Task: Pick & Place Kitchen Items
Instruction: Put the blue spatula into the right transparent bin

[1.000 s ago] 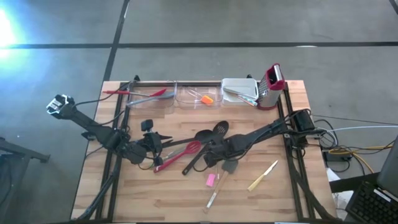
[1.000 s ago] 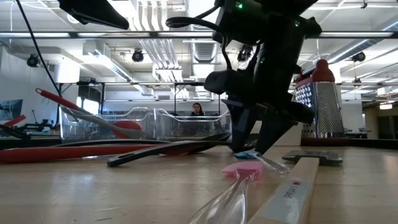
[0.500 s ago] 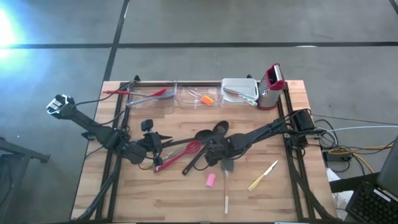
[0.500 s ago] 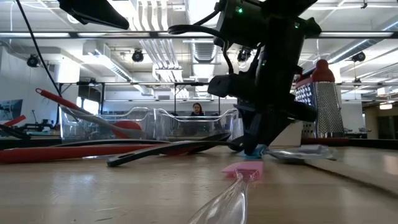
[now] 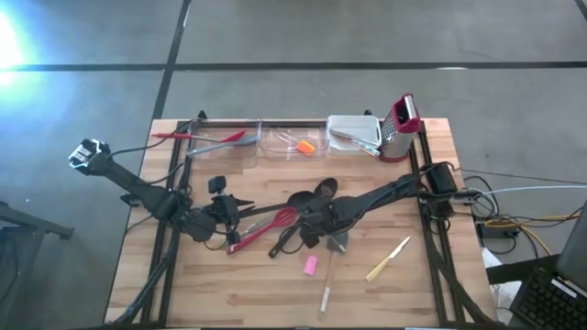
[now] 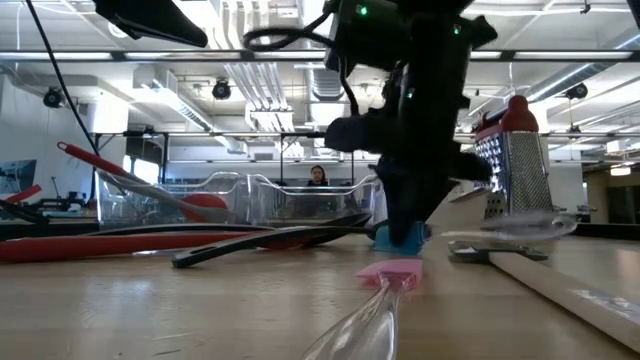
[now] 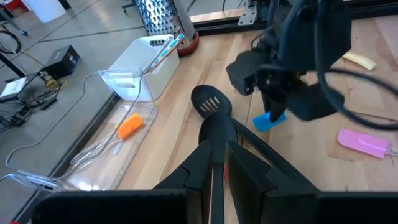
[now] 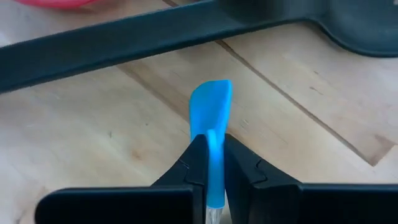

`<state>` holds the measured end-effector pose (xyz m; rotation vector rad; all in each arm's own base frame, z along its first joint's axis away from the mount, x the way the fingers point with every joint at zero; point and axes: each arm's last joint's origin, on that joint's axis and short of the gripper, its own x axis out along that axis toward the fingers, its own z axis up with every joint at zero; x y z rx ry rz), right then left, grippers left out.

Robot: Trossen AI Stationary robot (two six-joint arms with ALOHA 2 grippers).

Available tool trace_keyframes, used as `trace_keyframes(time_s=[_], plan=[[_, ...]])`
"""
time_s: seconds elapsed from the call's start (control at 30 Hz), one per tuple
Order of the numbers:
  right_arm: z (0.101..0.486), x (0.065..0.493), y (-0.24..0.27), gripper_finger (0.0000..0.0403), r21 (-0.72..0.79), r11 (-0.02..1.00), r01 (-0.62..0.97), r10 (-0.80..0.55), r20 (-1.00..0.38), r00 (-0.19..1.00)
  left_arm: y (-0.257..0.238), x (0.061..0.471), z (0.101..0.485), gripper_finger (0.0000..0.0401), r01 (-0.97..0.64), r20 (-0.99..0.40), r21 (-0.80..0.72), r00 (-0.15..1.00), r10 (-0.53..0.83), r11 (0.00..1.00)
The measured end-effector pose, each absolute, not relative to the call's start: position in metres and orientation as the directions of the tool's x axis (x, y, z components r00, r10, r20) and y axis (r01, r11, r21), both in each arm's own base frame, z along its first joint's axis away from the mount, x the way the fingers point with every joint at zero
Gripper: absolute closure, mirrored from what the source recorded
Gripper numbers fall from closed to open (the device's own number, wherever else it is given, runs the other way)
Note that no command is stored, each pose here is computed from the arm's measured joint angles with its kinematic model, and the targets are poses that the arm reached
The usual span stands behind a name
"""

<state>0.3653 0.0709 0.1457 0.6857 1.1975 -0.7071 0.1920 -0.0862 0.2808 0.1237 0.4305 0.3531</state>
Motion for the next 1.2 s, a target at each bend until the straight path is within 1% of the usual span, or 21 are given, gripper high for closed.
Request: trace_keyframes(time_s=[0.1, 0.27, 0.4, 0.5, 0.6, 0.67, 0.73, 0.8, 0.9, 0.97, 1.0, 1.1, 1.17, 1.2], plan=[[0.164, 0.363, 0.071, 0.0385, 0.073, 0.634, 0.770, -0.121, -0.974, 0.193, -0.086, 0.192, 0.281, 0.0353, -0.308, -0.388, 0.193, 0.848, 0.361, 0.932], [0.194, 0.359, 0.070, 0.0385, 0.071, 0.682, 0.728, -0.126, -0.969, 0.213, -0.086, 0.192, 0.280, 0.0353, -0.308, -0.390, 0.196, 0.847, 0.362, 0.931], [0.224, 0.352, 0.071, 0.0385, 0.083, 0.728, 0.680, -0.181, -0.934, 0.307, -0.086, 0.192, 0.280, 0.0353, -0.310, -0.390, 0.191, 0.847, 0.362, 0.931], [0.248, 0.343, 0.073, 0.0385, 0.060, 0.746, 0.663, -0.284, -0.872, 0.398, -0.086, 0.192, 0.280, 0.0353, -0.310, -0.390, 0.190, 0.847, 0.361, 0.932], [0.269, 0.331, 0.080, 0.0385, 0.028, 0.739, 0.673, -0.434, -0.744, 0.508, -0.087, 0.193, 0.280, 0.0353, -0.313, -0.382, 0.181, 0.851, 0.360, 0.932], [0.283, 0.324, 0.087, 0.0385, 0.015, 0.738, 0.675, -0.527, -0.612, 0.590, -0.088, 0.196, 0.278, 0.0353, -0.313, -0.361, 0.173, 0.862, 0.355, 0.934], [0.291, 0.319, 0.096, 0.0385, 0.006, 0.746, 0.666, -0.581, -0.483, 0.656, -0.090, 0.200, 0.274, 0.0353, -0.304, -0.319, 0.175, 0.882, 0.346, 0.937], [0.299, 0.315, 0.102, 0.0385, 0.017, 0.754, 0.657, -0.605, -0.374, 0.703, -0.091, 0.205, 0.270, 0.0353, -0.293, -0.258, 0.191, 0.906, 0.335, 0.937], [0.307, 0.310, 0.108, 0.0385, 0.040, 0.796, 0.604, -0.576, -0.255, 0.777, -0.093, 0.212, 0.262, 0.0353, -0.291, -0.145, 0.212, 0.935, 0.324, 0.933], [0.310, 0.307, 0.112, 0.0385, 0.068, 0.846, 0.528, -0.510, -0.181, 0.841, -0.092, 0.215, 0.258, 0.0353, -0.298, -0.063, 0.204, 0.947, 0.316, 0.933], [0.311, 0.308, 0.114, 0.0385, 0.078, 0.880, 0.469, -0.456, -0.137, 0.879, -0.091, 0.216, 0.256, 0.0353, -0.285, -0.023, 0.190, 0.955, 0.295, 0.940], [0.312, 0.304, 0.119, 0.0385, 0.080, 0.959, 0.271, -0.274, 0.038, 0.961, -0.088, 0.222, 0.251, 0.0353, -0.172, 0.080, 0.150, 0.984, 0.161, 0.974], [0.313, 0.300, 0.119, 0.0385, 0.072, 0.977, 0.200, -0.210, 0.162, 0.964, -0.086, 0.227, 0.248, 0.0353, -0.062, 0.128, 0.134, 0.991, 0.044, 0.989], [0.312, 0.298, 0.118, 0.0385, 0.056, 0.980, 0.190, -0.197, 0.201, 0.959, -0.084, 0.230, 0.248, 0.0353, -0.024, 0.151, 0.119, 0.989, 0.006, 0.993]])
